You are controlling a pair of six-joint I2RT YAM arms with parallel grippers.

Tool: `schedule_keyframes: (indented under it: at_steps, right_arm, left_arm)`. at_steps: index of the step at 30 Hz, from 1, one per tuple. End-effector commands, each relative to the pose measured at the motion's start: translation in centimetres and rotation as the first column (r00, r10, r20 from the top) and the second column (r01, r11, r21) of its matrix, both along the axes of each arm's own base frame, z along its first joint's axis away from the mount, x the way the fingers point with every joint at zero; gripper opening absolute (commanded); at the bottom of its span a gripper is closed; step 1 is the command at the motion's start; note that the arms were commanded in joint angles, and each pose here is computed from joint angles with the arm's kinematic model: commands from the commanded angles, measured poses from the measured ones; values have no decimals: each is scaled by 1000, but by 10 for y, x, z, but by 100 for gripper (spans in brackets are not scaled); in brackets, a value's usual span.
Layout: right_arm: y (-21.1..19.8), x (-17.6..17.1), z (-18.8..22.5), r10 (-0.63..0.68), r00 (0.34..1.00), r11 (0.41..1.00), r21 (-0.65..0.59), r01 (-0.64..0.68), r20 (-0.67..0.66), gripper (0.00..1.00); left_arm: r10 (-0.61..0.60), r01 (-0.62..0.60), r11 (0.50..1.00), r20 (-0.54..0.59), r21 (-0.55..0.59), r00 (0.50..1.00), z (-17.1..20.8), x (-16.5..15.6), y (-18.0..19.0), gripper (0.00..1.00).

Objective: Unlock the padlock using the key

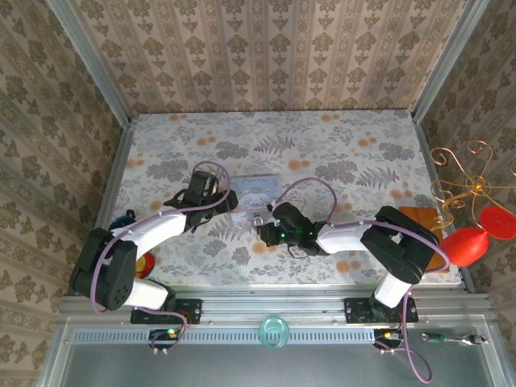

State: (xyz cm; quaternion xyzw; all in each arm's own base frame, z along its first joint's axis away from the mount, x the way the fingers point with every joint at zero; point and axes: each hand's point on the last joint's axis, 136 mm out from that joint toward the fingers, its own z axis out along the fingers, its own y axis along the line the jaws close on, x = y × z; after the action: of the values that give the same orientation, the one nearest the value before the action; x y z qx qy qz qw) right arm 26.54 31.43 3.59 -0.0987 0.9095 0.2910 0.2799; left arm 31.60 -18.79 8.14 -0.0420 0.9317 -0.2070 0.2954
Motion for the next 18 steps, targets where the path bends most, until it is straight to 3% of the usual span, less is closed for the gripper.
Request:
schedule_keyframes:
  at_steps: [1,9,18]
  right_arm:
    - [-12,0,0,-48,999,998,-43,48,9,12]
    - [-20,10,7,-200,979,979,17,201,-44,5]
    - [-33,30,9,-390,909,900,147,410,-145,4]
  left_arm:
    - [60,-43,988,-107,150,992,-37,-20,23,60]
    - [49,-16,977,-153,211,987,-51,-39,18,61]
    - [50,-7,963,-153,269,987,-57,-67,2,60]
